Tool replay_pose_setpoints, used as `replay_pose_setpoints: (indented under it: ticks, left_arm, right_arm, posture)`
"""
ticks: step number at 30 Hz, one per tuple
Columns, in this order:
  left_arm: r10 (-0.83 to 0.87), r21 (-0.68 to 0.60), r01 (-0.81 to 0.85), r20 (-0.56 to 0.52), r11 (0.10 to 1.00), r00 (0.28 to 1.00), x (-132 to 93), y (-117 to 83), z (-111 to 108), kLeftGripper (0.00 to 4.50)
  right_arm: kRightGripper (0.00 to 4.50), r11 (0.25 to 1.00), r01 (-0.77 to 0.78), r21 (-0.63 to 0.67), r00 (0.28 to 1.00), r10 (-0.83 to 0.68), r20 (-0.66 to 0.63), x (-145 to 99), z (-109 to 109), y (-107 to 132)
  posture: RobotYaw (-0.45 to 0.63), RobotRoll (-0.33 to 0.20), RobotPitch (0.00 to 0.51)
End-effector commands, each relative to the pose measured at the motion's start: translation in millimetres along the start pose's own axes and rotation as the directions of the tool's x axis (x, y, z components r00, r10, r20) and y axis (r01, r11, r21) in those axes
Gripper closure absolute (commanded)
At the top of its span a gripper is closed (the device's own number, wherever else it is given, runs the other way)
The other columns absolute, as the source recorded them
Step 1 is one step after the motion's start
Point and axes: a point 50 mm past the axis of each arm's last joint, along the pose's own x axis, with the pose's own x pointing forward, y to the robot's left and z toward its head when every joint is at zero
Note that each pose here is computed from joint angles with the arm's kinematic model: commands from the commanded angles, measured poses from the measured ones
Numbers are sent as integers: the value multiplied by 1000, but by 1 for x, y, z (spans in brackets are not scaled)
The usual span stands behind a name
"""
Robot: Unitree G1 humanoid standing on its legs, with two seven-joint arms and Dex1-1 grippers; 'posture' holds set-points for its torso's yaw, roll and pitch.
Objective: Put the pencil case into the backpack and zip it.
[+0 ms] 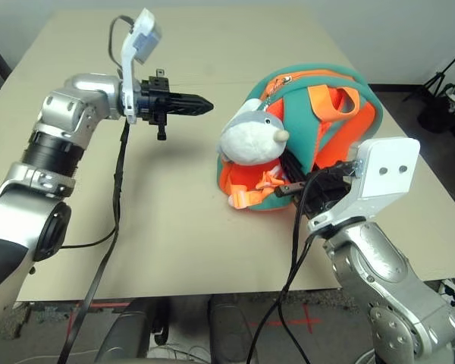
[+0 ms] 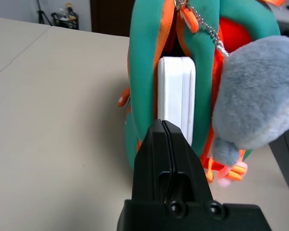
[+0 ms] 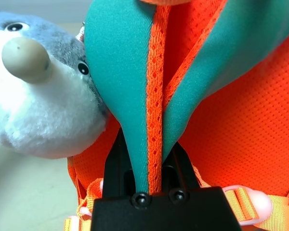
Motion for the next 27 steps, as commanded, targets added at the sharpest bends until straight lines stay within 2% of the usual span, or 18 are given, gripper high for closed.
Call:
replay_pose_setpoints:
  ticks: [1,11,27]
  left_arm:
    - [-30,20,31,-20,999,999,6,0,-1,4500]
    - [-85,26,86,-22,996,996,15,-4,5,4500]
    - [-112,8,112,-53,994,992,35,-11,-14,4500]
  right_arm:
    - [4290,1000,-16,-1,1000,16,-8,-3,-1,6]
    - [4290,1000,-2,11,1000,2,-8,-6,-4,8]
    - [4290,1000,10,20,1000,-10,-2,-6,-3,9]
  posture:
    - [-180,0,171]
    - [-193,0,176]
    - [-211,0,179]
